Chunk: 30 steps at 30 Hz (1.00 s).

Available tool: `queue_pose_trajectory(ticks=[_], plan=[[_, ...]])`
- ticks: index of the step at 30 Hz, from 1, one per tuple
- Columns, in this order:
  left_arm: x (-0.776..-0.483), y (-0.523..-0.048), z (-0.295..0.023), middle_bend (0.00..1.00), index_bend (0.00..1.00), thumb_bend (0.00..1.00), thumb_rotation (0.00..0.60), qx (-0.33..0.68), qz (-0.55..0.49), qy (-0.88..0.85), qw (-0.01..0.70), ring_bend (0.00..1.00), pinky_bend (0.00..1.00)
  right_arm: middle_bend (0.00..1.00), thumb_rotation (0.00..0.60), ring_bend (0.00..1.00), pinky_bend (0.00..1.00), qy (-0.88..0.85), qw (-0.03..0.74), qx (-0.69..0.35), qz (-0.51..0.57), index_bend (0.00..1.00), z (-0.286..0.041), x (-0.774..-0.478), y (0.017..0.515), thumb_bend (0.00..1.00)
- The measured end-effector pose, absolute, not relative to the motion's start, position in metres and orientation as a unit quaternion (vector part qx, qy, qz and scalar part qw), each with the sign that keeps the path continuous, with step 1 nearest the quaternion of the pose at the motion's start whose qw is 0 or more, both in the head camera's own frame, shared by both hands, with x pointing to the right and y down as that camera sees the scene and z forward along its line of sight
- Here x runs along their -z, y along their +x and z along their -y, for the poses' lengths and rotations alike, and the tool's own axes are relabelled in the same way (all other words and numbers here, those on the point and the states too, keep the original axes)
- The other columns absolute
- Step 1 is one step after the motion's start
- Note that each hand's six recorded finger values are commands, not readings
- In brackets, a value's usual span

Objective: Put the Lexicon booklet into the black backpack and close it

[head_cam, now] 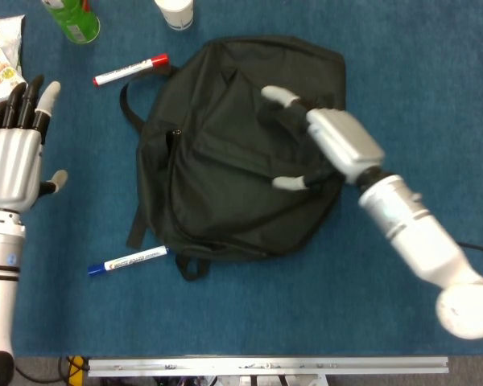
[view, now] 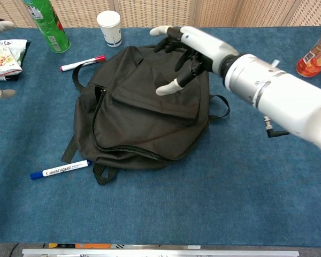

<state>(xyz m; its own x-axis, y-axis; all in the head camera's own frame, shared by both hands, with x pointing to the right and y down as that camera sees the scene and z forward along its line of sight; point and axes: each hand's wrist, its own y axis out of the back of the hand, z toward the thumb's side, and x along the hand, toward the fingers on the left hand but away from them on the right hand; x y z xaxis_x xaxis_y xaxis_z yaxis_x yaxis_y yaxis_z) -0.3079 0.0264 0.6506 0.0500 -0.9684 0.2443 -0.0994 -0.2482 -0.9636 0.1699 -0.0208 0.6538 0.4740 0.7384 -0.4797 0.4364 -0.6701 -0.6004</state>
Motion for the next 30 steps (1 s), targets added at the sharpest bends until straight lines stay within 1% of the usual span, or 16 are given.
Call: queue_pose_trajectory(ticks=[1, 4, 7, 9, 12, 18, 24, 27, 30], plan=[[-0.650, -0.309, -0.027, 0.00, 0.00, 0.03, 0.600, 0.520, -0.452, -0.594, 0.415, 0.00, 0.16, 0.27, 0.600, 0.15, 0.33, -0.829, 0.207, -0.376, 0.357, 0.11, 0.022, -0.651, 0.178, 0.05], [-0.648, -0.314, -0.028, 0.00, 0.00, 0.03, 0.600, 0.512, -0.462, -0.598, 0.408, 0.00, 0.16, 0.32, 0.600, 0.16, 0.37, -0.810, 0.228, -0.394, 0.369, 0.17, 0.025, -0.645, 0.211, 0.19], [-0.646, -0.320, -0.030, 0.00, 0.00, 0.03, 0.600, 0.505, -0.471, -0.602, 0.401, 0.00, 0.16, 0.37, 0.600, 0.22, 0.44, -0.790, 0.244, -0.418, 0.377, 0.25, 0.021, -0.642, 0.246, 0.27], [-0.646, -0.326, -0.032, 0.00, 0.00, 0.03, 0.600, 0.501, -0.477, -0.603, 0.398, 0.00, 0.16, 0.42, 0.600, 0.26, 0.48, -0.774, 0.260, -0.432, 0.383, 0.30, 0.018, -0.639, 0.270, 0.30], [-0.648, -0.337, -0.038, 0.00, 0.01, 0.03, 0.600, 0.503, -0.476, -0.601, 0.400, 0.00, 0.16, 0.45, 0.600, 0.31, 0.53, -0.750, 0.290, -0.448, 0.391, 0.35, 0.012, -0.635, 0.300, 0.30], [-0.643, -0.356, -0.049, 0.00, 0.05, 0.03, 0.600, 0.512, -0.473, -0.582, 0.419, 0.00, 0.16, 0.47, 0.600, 0.32, 0.54, -0.684, 0.350, -0.482, 0.420, 0.40, -0.006, -0.618, 0.374, 0.30], [-0.633, -0.378, -0.061, 0.00, 0.05, 0.03, 0.600, 0.515, -0.477, -0.557, 0.444, 0.00, 0.16, 0.47, 0.600, 0.32, 0.54, -0.613, 0.406, -0.508, 0.449, 0.41, -0.024, -0.600, 0.441, 0.28], [-0.630, -0.388, -0.067, 0.00, 0.05, 0.03, 0.600, 0.521, -0.478, -0.550, 0.443, 0.00, 0.16, 0.47, 0.600, 0.32, 0.54, -0.592, 0.408, -0.520, 0.461, 0.41, -0.037, -0.594, 0.466, 0.27], [-0.628, -0.394, -0.073, 0.00, 0.05, 0.03, 0.600, 0.528, -0.478, -0.546, 0.441, 0.00, 0.16, 0.47, 0.600, 0.32, 0.54, -0.578, 0.409, -0.526, 0.471, 0.41, -0.047, -0.588, 0.480, 0.26]])
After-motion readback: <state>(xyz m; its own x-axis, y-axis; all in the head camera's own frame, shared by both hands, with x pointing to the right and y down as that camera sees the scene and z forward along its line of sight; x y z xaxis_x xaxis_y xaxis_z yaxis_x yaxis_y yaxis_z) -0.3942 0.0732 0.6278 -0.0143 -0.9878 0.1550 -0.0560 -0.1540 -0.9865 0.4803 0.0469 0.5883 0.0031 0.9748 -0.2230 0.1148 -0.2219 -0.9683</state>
